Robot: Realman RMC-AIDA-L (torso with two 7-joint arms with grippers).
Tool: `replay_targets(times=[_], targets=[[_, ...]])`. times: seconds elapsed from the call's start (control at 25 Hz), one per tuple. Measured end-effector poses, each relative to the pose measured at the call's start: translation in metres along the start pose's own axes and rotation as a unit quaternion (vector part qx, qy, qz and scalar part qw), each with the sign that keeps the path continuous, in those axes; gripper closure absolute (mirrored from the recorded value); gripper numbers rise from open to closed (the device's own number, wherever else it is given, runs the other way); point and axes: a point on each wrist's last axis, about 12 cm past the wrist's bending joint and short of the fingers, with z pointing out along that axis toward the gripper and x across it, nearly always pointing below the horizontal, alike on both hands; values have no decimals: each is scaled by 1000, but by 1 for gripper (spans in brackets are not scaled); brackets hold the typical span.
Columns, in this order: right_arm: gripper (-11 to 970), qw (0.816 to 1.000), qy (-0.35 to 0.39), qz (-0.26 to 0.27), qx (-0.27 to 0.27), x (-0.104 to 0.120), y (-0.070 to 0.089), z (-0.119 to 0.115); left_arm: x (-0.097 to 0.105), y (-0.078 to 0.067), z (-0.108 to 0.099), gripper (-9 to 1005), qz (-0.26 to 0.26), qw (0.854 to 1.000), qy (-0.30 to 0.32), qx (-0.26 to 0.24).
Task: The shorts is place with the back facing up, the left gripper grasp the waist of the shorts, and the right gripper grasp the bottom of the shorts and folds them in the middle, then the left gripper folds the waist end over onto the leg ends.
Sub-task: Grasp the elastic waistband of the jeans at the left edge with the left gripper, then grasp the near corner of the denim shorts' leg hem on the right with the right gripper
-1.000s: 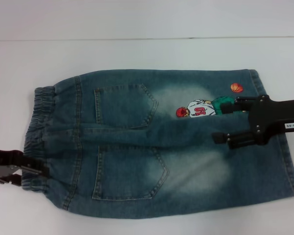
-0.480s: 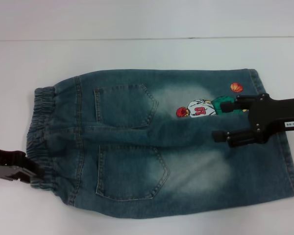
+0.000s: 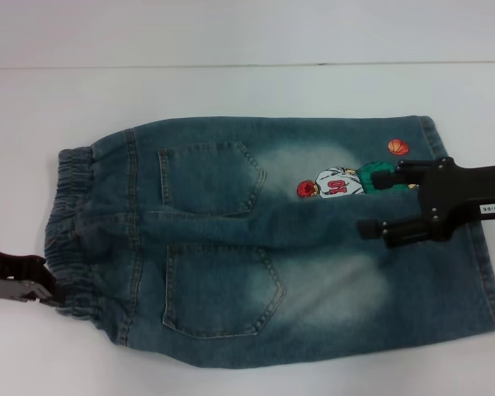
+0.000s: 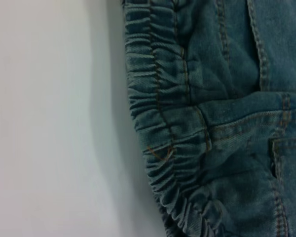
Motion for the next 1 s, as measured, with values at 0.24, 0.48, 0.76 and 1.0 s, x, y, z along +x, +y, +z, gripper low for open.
replay_targets(times=[0.24, 0.48, 0.76, 1.0], targets=[[9, 999, 6, 46, -11, -12, -4, -7, -1, -1, 1, 968, 3, 1000, 0, 2], [9, 993, 84, 77, -18, -27, -6, -22, -8, -6, -3, 969, 16, 1000, -8, 0], [10, 974, 210, 88, -5, -25, -7, -37, -20, -16, -8, 972, 36, 999, -18, -4], [10, 955, 279, 103, -1, -15, -7, -47, -27, -20, -11, 975, 42, 999, -21, -5]])
